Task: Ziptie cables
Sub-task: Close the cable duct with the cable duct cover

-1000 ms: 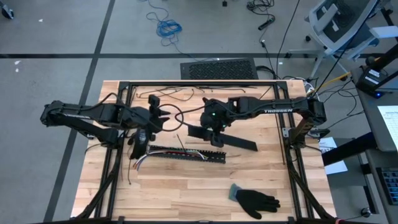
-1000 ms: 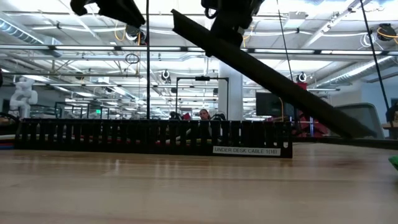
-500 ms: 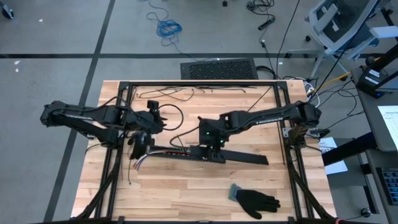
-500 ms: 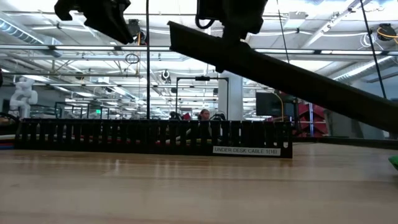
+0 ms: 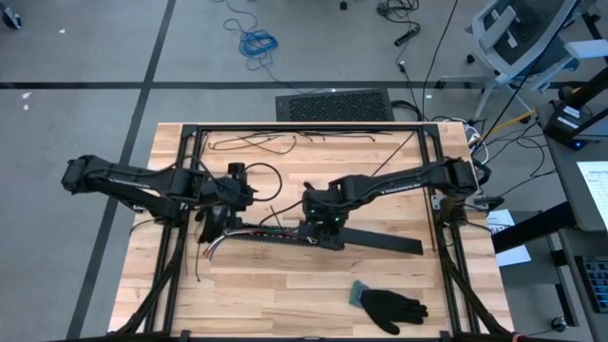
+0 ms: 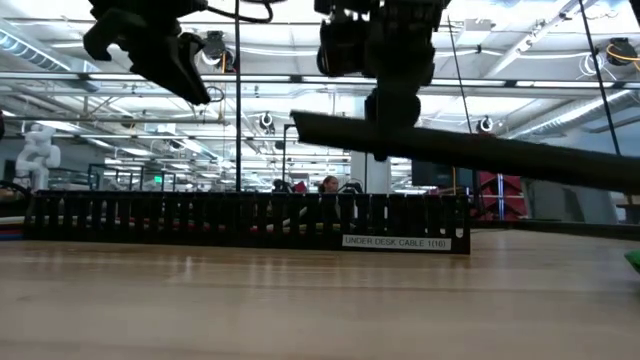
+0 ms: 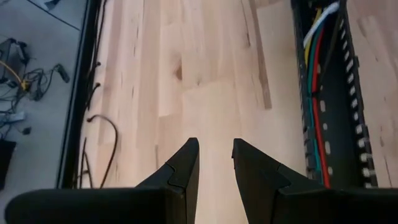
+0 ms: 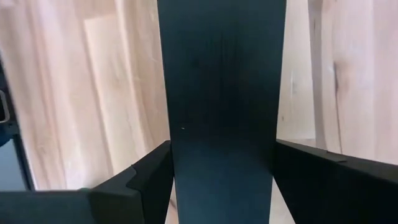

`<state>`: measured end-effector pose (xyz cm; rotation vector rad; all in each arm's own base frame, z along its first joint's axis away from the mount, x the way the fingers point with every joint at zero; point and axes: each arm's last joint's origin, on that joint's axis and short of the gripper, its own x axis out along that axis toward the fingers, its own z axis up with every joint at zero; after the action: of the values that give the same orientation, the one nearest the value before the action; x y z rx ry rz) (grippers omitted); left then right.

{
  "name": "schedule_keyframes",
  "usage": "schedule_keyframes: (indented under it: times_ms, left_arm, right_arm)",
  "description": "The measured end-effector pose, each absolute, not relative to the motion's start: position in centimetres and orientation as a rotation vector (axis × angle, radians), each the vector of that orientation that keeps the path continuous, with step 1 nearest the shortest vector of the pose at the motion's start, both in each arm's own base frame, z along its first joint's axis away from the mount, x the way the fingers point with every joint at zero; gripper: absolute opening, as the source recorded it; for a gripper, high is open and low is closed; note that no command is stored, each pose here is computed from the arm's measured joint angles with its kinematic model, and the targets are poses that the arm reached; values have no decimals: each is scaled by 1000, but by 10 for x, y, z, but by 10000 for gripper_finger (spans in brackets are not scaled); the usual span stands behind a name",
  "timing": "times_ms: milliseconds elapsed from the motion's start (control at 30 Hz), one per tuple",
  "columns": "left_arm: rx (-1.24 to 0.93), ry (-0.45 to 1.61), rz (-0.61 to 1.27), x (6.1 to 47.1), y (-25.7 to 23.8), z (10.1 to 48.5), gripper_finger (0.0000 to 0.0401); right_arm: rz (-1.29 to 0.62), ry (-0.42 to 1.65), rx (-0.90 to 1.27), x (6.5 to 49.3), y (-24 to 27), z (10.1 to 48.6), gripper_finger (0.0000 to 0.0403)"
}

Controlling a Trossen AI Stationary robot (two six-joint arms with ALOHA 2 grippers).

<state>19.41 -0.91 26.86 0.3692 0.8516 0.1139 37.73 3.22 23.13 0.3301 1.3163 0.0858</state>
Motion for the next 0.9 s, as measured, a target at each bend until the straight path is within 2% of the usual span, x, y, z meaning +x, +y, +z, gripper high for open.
schedule_keyframes:
  times_ms: [300, 600, 900]
  left_arm:
    - [312, 797, 140, 199, -10, 260, 96]
    - [312, 793, 141, 199, -10, 260, 96]
    - [310, 793, 138, 199, -10, 260, 96]
  right_arm:
    - [59, 1415, 346, 382, 40, 207, 217]
    - [3, 1442, 363, 382, 39, 201, 217]
    - [63, 1452, 317, 380, 51, 201, 217]
